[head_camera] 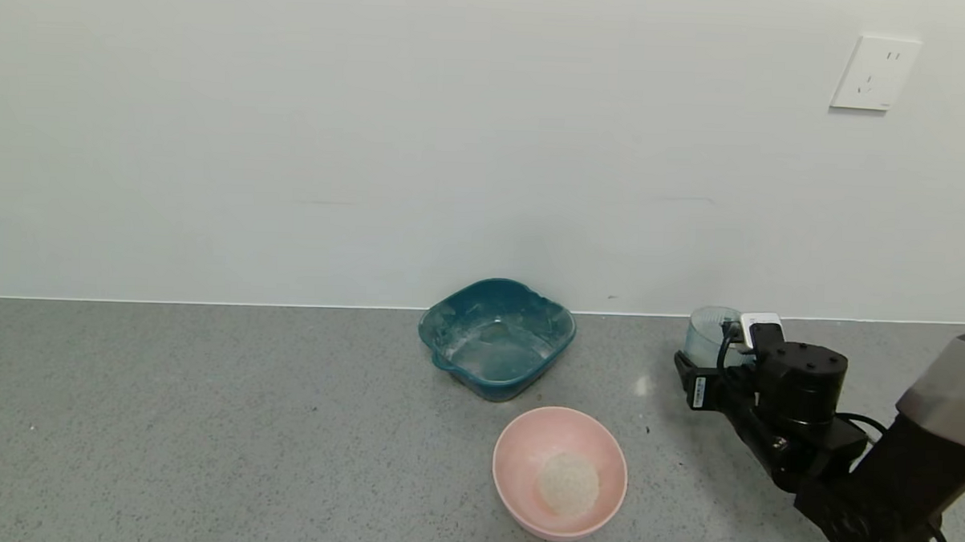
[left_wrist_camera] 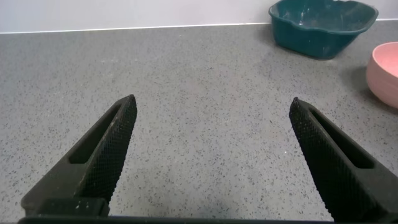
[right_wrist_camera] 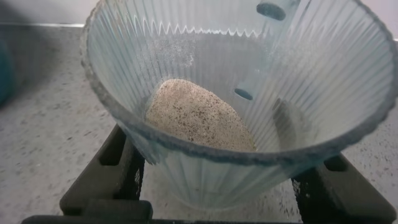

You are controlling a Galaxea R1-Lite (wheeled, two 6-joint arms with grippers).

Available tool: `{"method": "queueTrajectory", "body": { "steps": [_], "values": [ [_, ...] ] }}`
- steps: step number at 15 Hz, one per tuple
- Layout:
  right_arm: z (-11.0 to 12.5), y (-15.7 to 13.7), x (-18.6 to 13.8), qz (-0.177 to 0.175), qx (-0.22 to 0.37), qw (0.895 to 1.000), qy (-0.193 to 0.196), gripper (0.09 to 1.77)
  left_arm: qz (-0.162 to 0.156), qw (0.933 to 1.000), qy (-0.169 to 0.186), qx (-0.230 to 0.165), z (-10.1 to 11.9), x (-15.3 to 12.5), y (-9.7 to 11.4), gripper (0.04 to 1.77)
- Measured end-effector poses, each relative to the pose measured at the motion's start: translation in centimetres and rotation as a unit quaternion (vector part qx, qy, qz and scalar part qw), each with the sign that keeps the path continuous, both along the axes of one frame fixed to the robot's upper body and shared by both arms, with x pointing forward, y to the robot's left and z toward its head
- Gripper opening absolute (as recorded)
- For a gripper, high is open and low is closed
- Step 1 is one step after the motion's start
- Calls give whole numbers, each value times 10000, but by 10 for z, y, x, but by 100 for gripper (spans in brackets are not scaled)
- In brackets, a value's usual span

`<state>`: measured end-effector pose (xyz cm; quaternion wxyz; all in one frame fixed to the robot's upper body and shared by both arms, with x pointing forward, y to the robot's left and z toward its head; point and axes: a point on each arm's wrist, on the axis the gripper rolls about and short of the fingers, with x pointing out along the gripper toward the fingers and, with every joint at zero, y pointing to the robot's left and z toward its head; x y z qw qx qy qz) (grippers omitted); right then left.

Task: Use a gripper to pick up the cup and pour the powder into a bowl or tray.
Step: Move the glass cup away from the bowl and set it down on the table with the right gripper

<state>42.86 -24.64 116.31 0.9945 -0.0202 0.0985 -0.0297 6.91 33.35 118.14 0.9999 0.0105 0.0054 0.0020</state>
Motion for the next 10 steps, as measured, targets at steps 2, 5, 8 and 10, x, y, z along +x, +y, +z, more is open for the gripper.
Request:
{"method": "queueTrajectory", "body": {
  "steps": [2, 5, 8, 10],
  "values": [
    [-10, -5, 13, -76, 0, 10000, 33, 134, 0, 10000, -2, 0, 0, 0, 0, 176],
    [-23, -11, 25, -114, -6, 9999, 116, 134, 0, 10000, -2, 0, 0, 0, 0, 176],
    [-30, -13, 29, -126, -10, 9998, 176, 134, -2, 10000, 0, 2, 0, 0, 0, 176],
    [-33, -14, 30, -135, -16, 9997, 202, 134, 0, 10000, 0, 0, 0, 0, 0, 176]
  ]
}}
